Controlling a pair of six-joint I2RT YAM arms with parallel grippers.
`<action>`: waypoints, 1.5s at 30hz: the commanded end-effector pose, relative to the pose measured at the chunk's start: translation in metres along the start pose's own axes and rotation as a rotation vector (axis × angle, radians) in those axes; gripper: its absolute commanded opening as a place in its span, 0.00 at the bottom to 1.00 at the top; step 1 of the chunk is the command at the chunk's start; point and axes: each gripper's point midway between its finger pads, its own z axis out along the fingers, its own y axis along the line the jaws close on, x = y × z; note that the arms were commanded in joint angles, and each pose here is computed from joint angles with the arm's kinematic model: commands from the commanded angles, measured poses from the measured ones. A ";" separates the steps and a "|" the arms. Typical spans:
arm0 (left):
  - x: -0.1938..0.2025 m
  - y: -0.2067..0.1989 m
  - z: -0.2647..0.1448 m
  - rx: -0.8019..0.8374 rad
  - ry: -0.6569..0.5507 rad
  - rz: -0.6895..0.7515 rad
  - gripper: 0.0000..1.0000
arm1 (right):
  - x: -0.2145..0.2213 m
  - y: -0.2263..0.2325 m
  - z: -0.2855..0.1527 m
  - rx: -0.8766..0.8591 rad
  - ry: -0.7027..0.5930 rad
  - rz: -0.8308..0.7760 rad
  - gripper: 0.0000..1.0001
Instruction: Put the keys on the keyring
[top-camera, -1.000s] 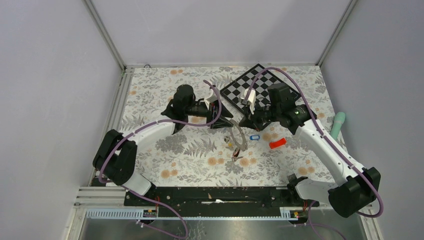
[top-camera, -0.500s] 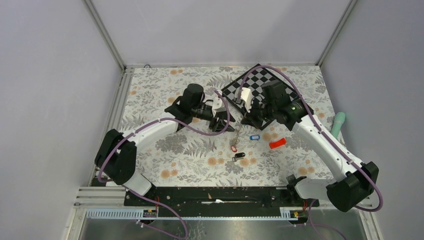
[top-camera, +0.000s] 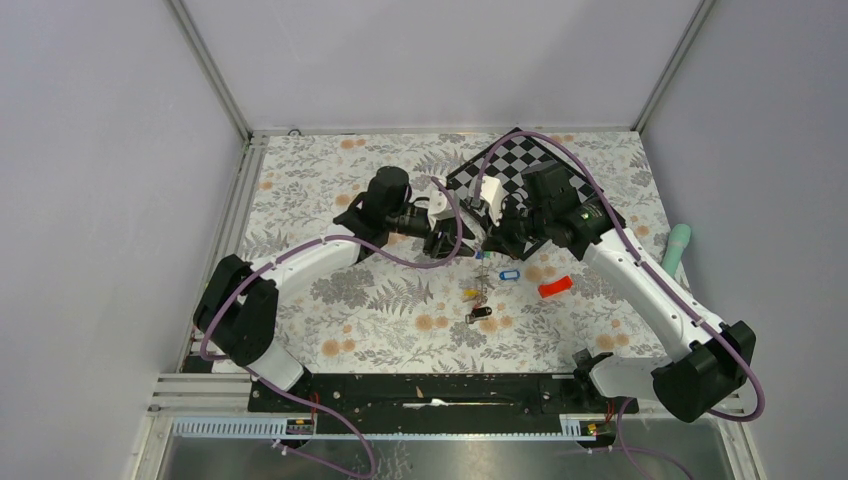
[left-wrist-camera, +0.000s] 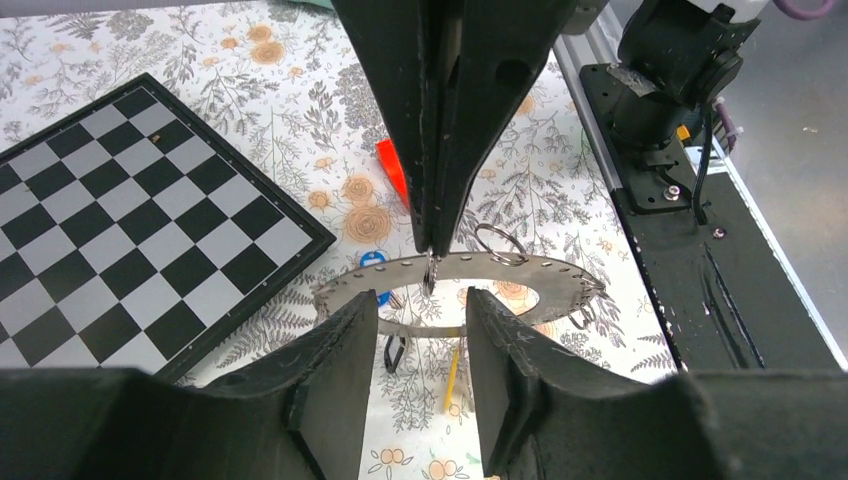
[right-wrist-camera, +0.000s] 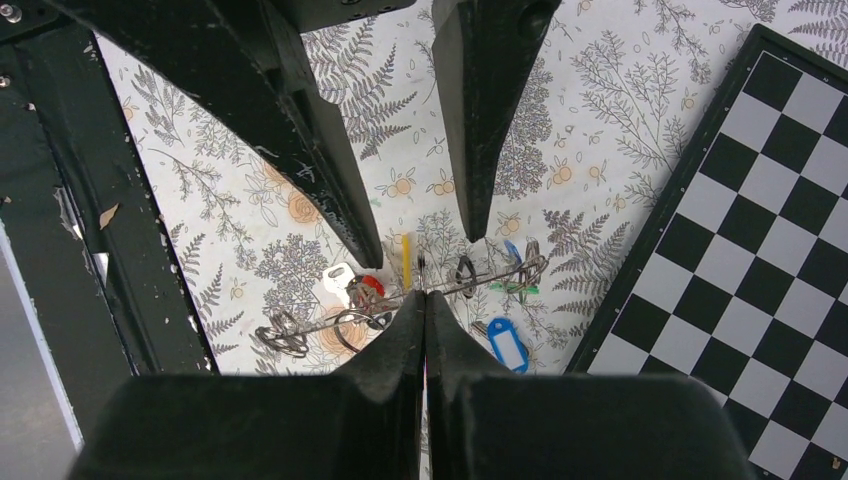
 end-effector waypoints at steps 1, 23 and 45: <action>-0.024 0.004 0.002 -0.002 -0.067 0.059 0.41 | -0.014 0.006 -0.002 -0.022 -0.050 -0.011 0.00; -0.020 -0.007 0.013 0.069 -0.067 0.028 0.00 | -0.009 0.008 -0.001 -0.019 -0.048 -0.005 0.00; -0.073 -0.038 -0.024 0.087 -0.456 -0.179 0.00 | -0.036 0.027 -0.034 -0.115 -0.263 -0.019 0.37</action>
